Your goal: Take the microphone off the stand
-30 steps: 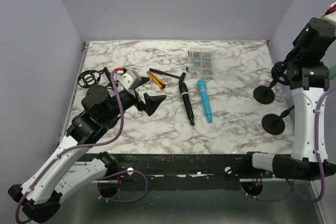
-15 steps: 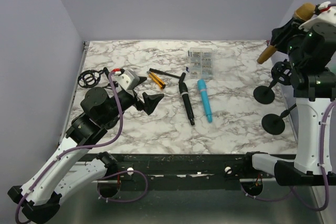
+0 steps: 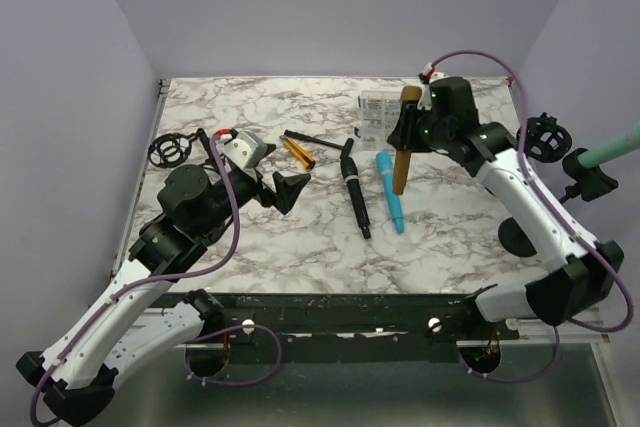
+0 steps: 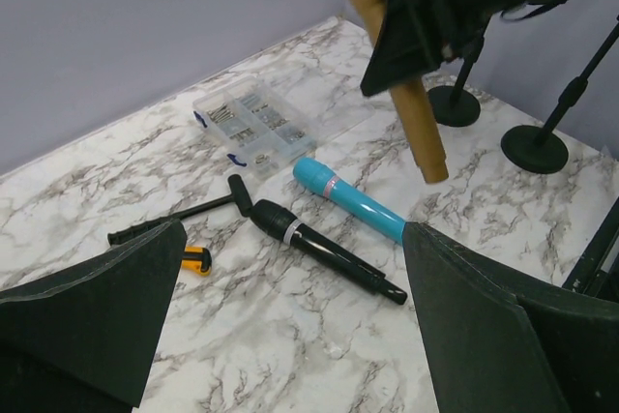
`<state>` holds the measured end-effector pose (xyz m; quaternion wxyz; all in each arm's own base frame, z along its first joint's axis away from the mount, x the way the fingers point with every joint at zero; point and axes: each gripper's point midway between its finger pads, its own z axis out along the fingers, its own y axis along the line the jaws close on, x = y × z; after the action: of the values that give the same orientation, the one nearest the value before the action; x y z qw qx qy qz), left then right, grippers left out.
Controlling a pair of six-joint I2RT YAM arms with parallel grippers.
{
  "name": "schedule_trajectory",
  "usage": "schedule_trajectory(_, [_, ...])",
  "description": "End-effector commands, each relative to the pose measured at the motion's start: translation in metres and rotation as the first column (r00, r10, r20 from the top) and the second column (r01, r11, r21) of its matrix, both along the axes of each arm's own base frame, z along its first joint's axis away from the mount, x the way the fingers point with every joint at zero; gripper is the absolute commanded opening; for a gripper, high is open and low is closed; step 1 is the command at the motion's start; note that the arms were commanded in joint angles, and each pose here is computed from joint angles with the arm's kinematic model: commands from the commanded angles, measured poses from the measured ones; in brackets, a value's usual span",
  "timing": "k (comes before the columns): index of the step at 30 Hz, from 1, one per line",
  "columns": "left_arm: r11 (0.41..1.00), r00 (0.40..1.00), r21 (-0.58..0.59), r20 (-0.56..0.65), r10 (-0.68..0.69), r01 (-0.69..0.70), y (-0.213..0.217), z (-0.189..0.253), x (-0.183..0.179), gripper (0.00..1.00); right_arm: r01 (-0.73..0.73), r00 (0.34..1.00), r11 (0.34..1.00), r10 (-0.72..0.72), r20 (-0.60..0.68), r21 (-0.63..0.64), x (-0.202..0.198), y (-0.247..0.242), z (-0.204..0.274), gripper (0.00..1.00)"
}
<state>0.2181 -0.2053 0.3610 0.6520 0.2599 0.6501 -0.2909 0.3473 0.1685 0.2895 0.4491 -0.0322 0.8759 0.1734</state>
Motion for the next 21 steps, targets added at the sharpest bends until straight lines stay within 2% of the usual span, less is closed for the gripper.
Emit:
schedule_trajectory(1, [1.0,1.0,0.009,0.014,0.024,-0.024,0.001,-0.002,0.005,0.98,-0.099,0.972,0.995,0.102,-0.209,0.027,-0.01,0.03,-0.071,0.07])
schedule_trajectory(7, [1.0,1.0,0.012,0.016,0.024,-0.024,0.001,-0.002,0.005,0.98,-0.146,0.923,0.989,0.132,-0.361,-0.01,-0.012,0.046,-0.135,0.09])
schedule_trajectory(11, [1.0,1.0,0.017,0.011,0.024,-0.024,0.001,-0.003,0.006,0.98,-0.148,0.881,0.987,0.104,-0.461,-0.061,-0.01,0.049,-0.177,0.11])
schedule_trajectory(21, [0.999,1.0,0.02,0.011,0.029,-0.029,0.001,-0.004,0.007,0.99,-0.132,0.846,0.979,0.031,-0.533,-0.153,0.007,0.046,-0.236,0.14])
